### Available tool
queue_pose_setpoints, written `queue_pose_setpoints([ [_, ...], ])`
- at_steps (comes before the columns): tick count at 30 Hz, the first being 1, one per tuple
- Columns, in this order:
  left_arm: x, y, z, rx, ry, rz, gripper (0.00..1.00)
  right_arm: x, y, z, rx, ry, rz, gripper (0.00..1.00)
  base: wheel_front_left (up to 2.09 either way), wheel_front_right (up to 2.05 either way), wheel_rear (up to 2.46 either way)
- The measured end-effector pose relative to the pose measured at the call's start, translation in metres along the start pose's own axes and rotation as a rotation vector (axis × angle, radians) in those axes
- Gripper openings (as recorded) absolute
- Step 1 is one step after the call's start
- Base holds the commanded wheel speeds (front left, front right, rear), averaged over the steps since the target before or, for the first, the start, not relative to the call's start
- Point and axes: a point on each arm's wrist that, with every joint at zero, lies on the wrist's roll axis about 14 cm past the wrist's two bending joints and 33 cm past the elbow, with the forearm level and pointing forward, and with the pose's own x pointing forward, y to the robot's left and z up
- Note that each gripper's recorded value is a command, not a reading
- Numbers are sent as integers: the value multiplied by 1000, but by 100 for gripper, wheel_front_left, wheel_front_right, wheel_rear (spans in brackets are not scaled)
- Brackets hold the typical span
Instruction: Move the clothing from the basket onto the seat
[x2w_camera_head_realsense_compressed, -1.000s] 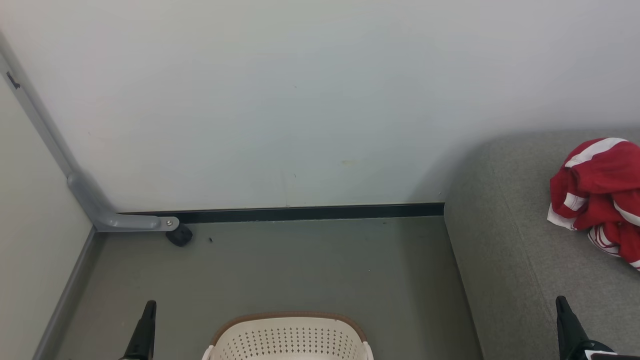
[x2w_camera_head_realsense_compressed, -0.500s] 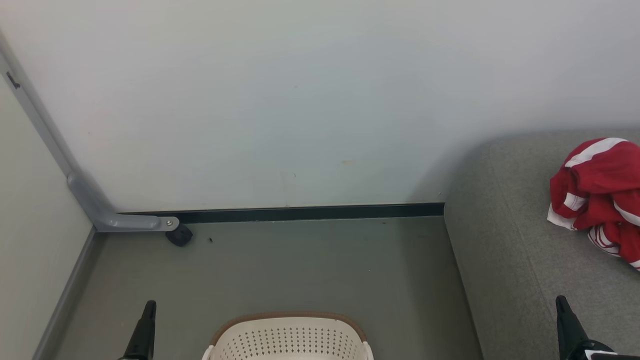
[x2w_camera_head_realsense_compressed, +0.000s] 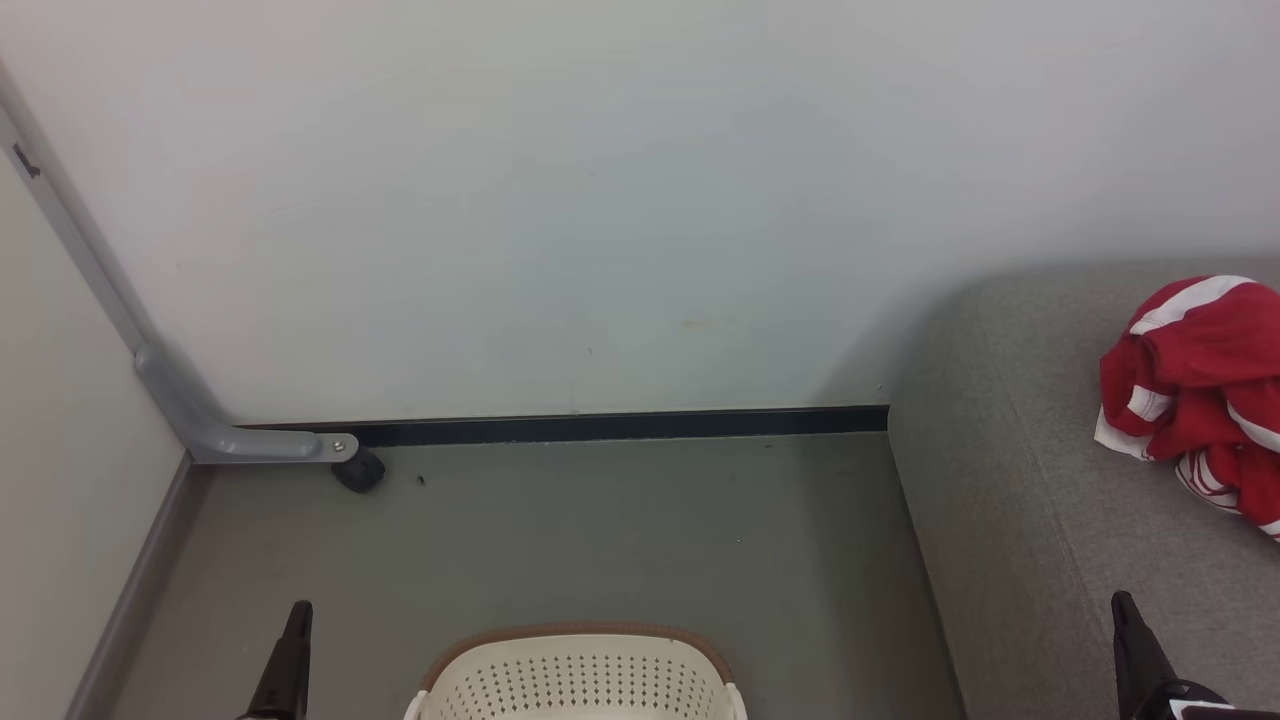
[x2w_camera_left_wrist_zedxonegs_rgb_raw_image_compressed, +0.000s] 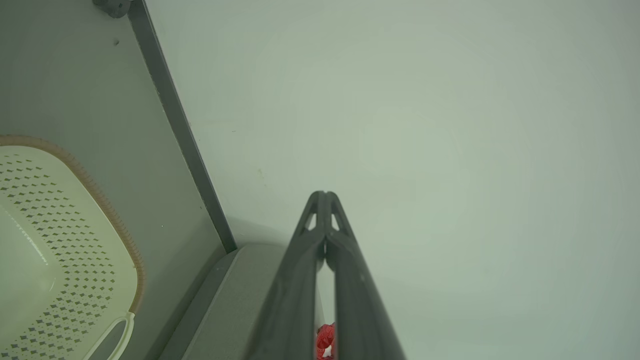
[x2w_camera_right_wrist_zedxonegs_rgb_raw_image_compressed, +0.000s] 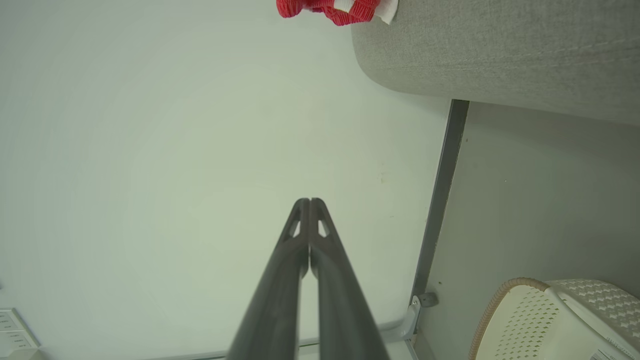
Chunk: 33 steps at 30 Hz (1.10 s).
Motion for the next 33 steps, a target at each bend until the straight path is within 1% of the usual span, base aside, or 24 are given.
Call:
queue_pose_setpoints([
  [33,0,0,0,0,0,0,0,0,0,0,0,0,0,0,0,0,0],
])
